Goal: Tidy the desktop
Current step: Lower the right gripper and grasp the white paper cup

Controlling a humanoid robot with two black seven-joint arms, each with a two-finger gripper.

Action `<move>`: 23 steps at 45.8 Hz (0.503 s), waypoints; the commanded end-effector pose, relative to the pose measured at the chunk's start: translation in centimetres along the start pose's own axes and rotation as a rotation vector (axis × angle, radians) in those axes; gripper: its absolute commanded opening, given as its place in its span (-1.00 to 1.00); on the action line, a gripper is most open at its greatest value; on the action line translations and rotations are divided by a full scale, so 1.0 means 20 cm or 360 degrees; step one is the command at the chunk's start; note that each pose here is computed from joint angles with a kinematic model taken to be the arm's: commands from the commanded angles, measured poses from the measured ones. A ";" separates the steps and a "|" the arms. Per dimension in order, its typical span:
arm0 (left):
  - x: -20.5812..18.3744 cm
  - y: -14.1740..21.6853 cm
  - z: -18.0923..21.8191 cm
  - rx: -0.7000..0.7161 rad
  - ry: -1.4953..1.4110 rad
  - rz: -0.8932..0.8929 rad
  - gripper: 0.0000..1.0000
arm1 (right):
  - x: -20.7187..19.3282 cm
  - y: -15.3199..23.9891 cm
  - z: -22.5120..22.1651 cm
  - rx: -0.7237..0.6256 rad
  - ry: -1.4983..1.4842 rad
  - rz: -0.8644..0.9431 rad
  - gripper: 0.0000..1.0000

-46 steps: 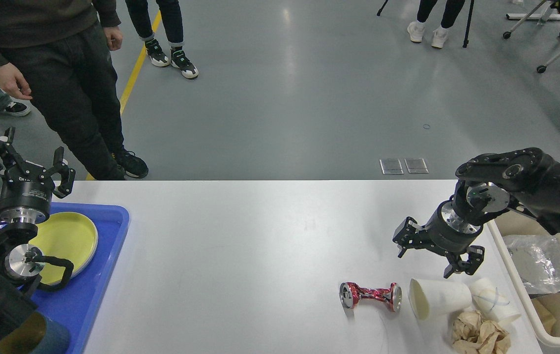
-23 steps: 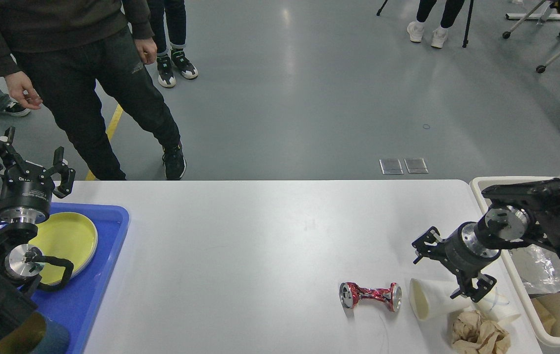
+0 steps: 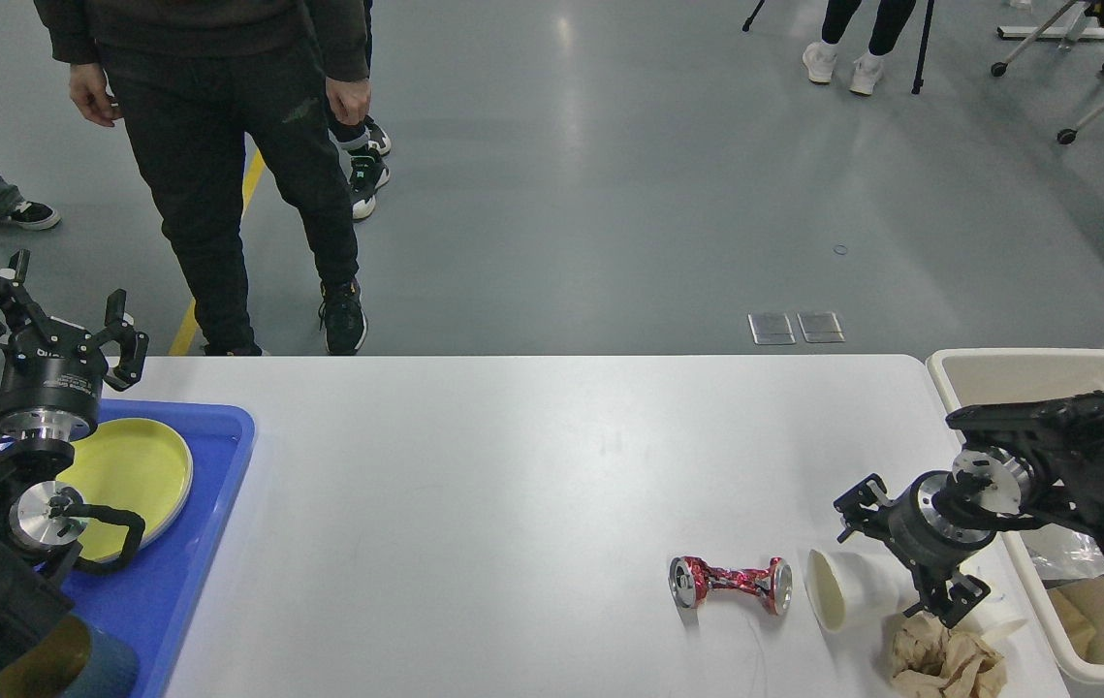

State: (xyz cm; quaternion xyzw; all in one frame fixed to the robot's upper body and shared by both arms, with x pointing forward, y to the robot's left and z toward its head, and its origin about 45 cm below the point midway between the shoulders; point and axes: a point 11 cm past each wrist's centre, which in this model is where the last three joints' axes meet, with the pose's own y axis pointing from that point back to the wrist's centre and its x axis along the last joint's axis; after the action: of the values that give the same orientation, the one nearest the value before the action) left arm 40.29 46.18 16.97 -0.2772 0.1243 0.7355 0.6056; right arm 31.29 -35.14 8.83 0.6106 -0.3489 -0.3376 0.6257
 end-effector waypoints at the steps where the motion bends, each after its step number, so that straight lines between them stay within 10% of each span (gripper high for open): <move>1: 0.00 0.00 0.00 0.0000 0.0000 0.0000 0.93 | 0.00 0.00 0.00 0.0003 -0.0001 -0.0001 0.99; 16: 0.00 0.00 0.00 0.0000 0.0000 0.0000 0.93 | -0.02 -0.01 -0.03 0.0011 -0.0023 0.0059 0.96; 20: 0.00 0.00 0.00 0.0000 0.0000 0.0000 0.93 | -0.06 -0.03 -0.03 0.0007 -0.0022 0.0040 0.62; 23: 0.00 0.00 0.00 0.0000 0.0000 0.0000 0.93 | -0.09 -0.03 -0.03 0.0003 -0.0009 0.0009 -0.05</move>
State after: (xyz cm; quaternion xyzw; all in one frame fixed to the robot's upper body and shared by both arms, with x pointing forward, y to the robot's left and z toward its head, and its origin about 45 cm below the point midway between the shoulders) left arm 40.29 46.18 16.97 -0.2772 0.1243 0.7355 0.6056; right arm 31.42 -34.07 8.41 0.6053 -0.3629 -0.3309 0.6265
